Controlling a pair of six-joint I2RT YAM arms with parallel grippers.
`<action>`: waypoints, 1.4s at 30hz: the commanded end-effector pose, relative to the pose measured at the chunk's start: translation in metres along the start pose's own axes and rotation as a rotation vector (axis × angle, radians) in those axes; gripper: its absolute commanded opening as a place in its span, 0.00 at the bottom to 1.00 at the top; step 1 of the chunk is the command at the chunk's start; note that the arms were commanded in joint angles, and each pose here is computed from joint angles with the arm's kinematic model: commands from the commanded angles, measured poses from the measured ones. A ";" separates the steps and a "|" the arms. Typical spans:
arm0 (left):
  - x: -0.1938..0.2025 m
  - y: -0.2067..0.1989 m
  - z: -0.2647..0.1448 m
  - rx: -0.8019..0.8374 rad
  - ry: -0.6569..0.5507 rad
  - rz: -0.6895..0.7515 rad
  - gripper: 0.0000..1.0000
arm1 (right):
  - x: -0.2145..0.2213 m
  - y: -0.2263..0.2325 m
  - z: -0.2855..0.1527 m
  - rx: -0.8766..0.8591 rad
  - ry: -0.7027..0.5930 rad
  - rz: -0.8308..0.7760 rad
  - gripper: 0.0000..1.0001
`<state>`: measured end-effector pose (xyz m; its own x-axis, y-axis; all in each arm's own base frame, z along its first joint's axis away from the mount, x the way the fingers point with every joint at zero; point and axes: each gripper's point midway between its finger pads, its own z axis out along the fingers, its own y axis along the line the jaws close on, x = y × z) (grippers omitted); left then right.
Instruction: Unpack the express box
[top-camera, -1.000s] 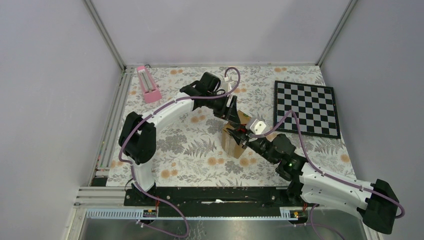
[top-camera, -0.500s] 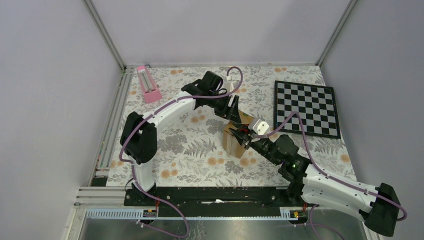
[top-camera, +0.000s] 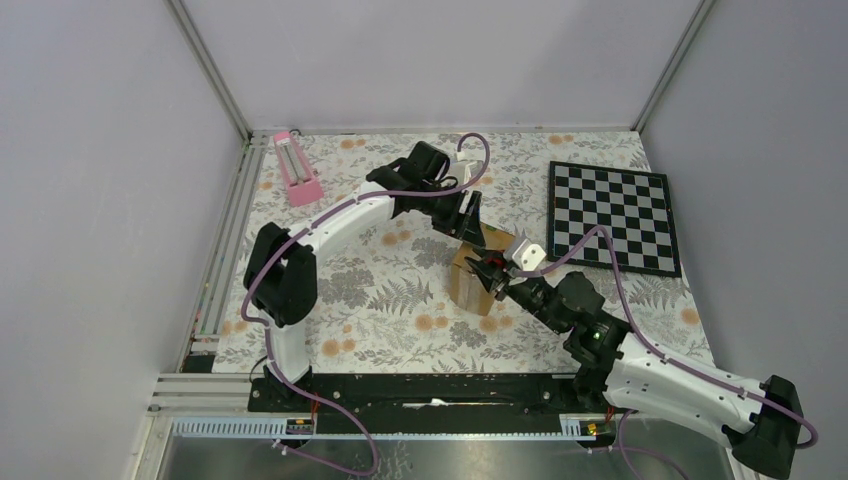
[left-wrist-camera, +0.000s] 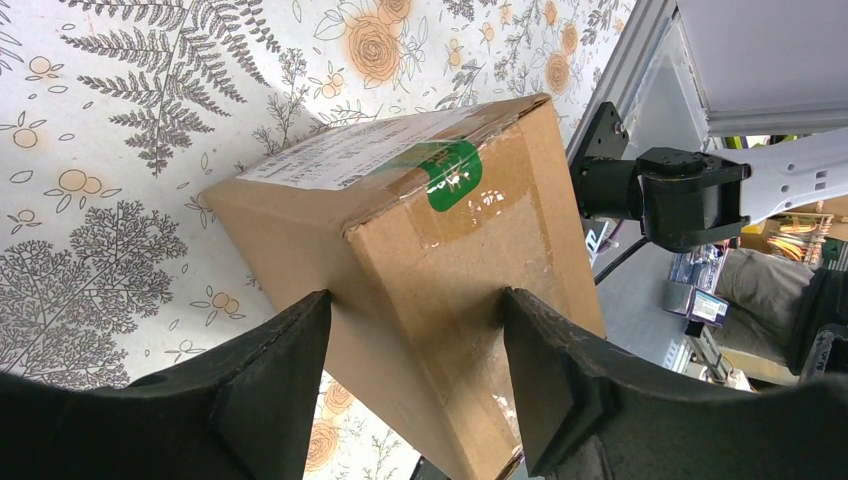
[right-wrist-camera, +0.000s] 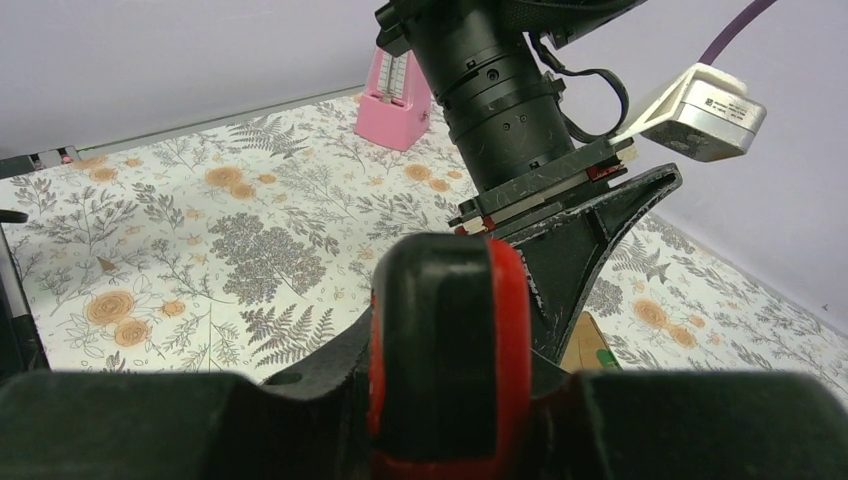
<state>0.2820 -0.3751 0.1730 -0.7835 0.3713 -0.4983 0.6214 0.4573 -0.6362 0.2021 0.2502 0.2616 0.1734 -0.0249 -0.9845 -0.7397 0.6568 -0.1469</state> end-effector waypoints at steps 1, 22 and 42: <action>0.045 0.089 0.015 -0.309 0.144 -0.009 0.63 | -0.006 -0.005 -0.004 0.033 -0.009 0.018 0.00; 0.021 0.092 0.039 -0.255 0.188 0.287 0.66 | 0.004 -0.017 -0.011 0.091 0.084 -0.002 0.00; 0.055 0.089 0.058 -0.157 0.292 0.392 0.68 | 0.042 -0.013 -0.018 0.115 0.158 0.073 0.00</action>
<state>0.2925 -0.4109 0.1758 -0.4817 0.5080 -0.7140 0.8734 0.2121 -0.4383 0.2113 0.2273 0.2432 0.0848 -0.0738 -0.9937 -0.6608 0.7423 -0.1115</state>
